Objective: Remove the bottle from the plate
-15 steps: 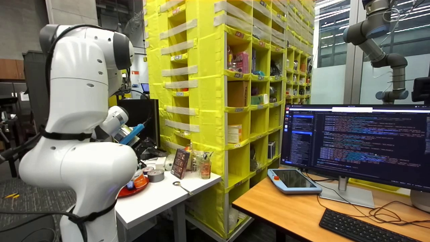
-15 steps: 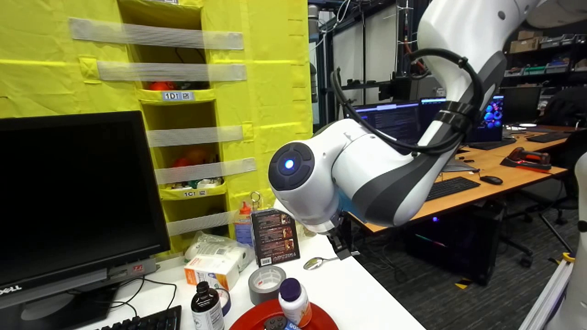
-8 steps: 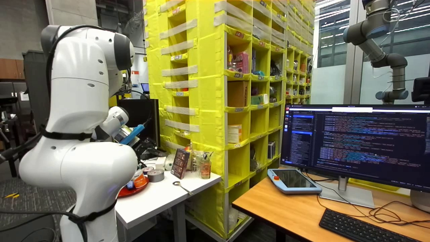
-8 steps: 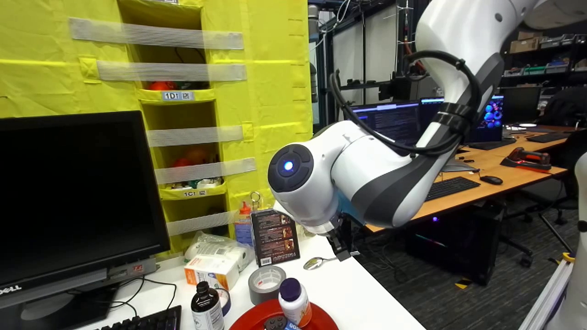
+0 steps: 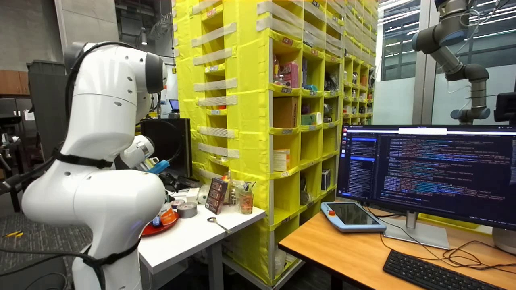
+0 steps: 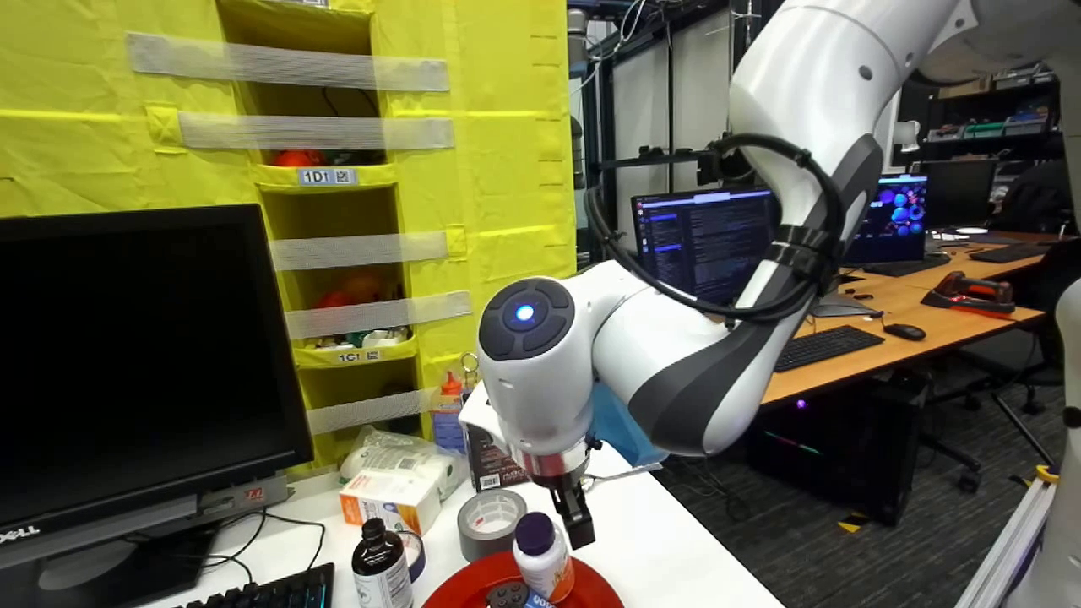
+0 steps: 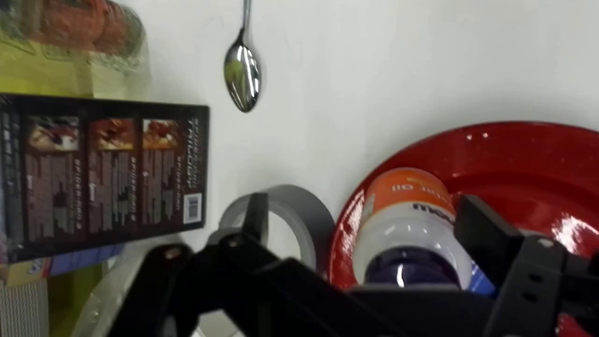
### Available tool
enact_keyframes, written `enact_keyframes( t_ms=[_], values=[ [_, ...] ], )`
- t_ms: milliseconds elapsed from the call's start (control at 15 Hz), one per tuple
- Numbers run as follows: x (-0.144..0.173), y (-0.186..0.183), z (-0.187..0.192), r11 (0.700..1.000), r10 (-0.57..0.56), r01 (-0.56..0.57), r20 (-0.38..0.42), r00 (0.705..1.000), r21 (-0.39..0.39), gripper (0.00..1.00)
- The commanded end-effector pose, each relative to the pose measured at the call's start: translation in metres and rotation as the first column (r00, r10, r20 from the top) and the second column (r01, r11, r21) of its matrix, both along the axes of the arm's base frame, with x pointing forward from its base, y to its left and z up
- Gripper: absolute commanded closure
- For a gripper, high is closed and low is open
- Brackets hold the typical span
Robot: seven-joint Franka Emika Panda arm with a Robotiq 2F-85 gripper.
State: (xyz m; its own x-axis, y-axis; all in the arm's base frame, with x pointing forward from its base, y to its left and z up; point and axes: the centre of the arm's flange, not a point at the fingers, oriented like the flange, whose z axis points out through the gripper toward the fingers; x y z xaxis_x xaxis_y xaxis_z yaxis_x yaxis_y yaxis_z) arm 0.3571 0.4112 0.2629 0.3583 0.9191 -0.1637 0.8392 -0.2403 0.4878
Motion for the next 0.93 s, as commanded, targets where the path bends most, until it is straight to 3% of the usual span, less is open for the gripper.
enact_keyframes(
  t_ms=[0,133,200,400,867],
  values=[
    [0.005,0.036,-0.012,0.997,0.028,-0.027,-0.016,0.999,0.066,0.00],
    [0.005,0.048,-0.013,0.996,0.043,-0.041,-0.020,0.999,0.084,0.00],
    [0.006,0.052,-0.013,0.995,0.044,-0.042,-0.016,0.999,0.087,0.25],
    [0.011,0.056,-0.013,0.995,0.030,-0.029,-0.004,1.000,0.095,0.39],
    [0.023,0.048,-0.007,0.994,-0.028,0.025,0.028,0.999,0.103,0.94]
  ],
)
